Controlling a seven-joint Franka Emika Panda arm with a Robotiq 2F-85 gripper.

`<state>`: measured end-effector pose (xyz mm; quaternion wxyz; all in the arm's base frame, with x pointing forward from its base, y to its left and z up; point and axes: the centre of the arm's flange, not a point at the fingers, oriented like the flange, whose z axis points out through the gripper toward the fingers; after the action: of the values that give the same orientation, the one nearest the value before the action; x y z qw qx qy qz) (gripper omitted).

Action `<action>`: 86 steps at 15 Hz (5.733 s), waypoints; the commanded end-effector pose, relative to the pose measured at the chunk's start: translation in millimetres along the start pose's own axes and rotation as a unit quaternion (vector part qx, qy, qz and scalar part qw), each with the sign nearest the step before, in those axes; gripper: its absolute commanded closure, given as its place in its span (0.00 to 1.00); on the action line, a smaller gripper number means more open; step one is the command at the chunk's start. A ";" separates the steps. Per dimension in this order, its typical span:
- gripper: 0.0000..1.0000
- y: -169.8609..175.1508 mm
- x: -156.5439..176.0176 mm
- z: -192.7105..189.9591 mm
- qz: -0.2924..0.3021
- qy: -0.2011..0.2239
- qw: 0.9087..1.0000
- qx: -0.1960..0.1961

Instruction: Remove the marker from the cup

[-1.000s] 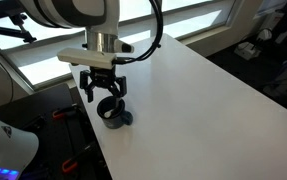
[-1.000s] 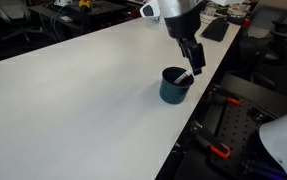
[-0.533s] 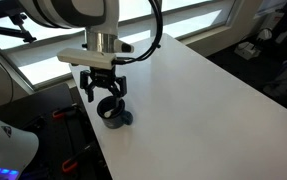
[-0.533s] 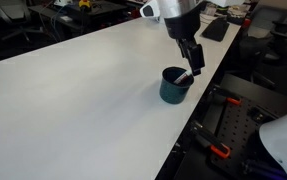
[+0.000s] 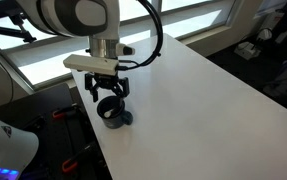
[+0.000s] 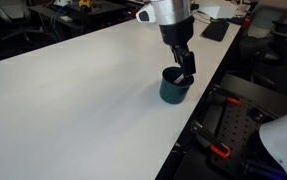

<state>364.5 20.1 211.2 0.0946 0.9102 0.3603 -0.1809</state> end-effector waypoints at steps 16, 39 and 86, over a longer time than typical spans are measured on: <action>0.00 -0.4 -14.0 -28.5 0.010 0.023 0.999 -0.024; 0.44 6.5 -4.5 -6.7 0.015 0.032 0.999 -0.014; 0.95 107.5 -83.7 -125.7 0.155 0.177 0.969 -0.075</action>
<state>405.5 -52.3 384.2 0.0995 0.9560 0.2741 -0.0315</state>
